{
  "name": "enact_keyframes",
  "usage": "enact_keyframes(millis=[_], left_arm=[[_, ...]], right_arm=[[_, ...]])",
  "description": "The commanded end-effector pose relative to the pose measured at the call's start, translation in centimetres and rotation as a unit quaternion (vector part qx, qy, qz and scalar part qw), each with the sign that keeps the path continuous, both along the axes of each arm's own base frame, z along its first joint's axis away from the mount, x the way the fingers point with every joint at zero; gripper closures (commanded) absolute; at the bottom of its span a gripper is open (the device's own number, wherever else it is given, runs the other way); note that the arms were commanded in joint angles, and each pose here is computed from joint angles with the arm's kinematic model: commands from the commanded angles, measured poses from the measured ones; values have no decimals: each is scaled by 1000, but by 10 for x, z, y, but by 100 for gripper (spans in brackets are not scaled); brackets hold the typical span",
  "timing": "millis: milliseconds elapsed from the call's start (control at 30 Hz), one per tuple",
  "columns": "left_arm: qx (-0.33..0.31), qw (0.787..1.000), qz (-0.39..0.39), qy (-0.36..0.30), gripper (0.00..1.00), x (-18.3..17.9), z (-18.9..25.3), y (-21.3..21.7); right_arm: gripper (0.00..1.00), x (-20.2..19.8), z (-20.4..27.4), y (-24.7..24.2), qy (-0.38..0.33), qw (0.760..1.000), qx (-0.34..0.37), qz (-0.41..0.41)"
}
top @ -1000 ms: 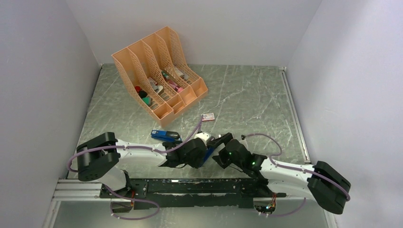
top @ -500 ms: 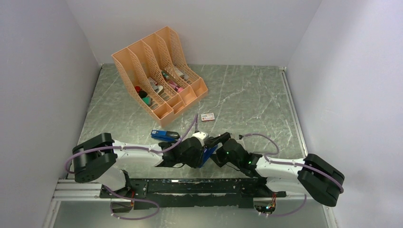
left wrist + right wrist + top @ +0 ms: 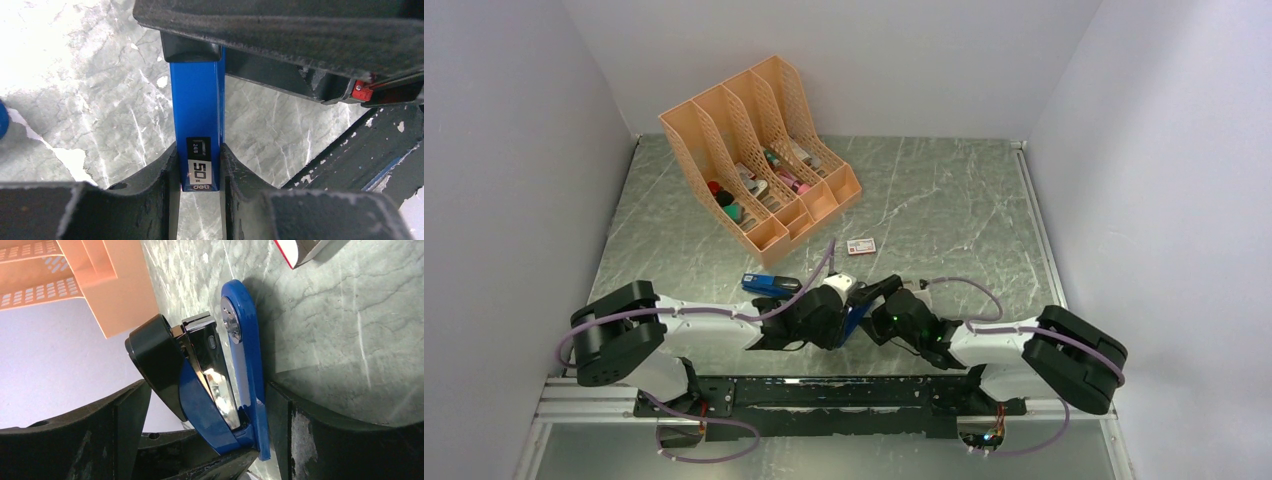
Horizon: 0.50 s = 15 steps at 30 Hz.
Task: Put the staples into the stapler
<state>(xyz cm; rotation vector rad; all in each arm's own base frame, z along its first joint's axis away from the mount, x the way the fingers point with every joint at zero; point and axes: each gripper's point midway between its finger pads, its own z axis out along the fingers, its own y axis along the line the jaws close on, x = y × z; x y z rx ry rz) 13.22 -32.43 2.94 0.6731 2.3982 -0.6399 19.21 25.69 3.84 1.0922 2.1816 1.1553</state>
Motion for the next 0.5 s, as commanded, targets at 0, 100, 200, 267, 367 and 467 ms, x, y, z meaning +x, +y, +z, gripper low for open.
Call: enact_keyframes(millis=[0, 100, 200, 267, 367, 467], left_arm=[[-67, 995, -76, 13, 93, -24, 25, -29], [-67, 994, -87, 12, 93, -26, 26, -30], [-68, 993, -96, 12, 93, -29, 27, -31], [-68, 993, -99, 12, 93, -30, 29, -31], [-66, 993, -96, 12, 93, -31, 28, -27], [-53, 995, -88, 11, 93, -30, 25, -20]], right_arm=[[14, -18, -61, -42, 45, 990, -134, -4], [38, -15, -63, -45, 33, 989, -147, -2], [100, -15, -65, -46, 15, 988, -156, 11], [100, -14, -64, -45, 2, 988, -153, 17], [100, -13, -61, -43, -8, 988, -150, 24], [57, -11, -57, -46, -26, 986, -162, 26]])
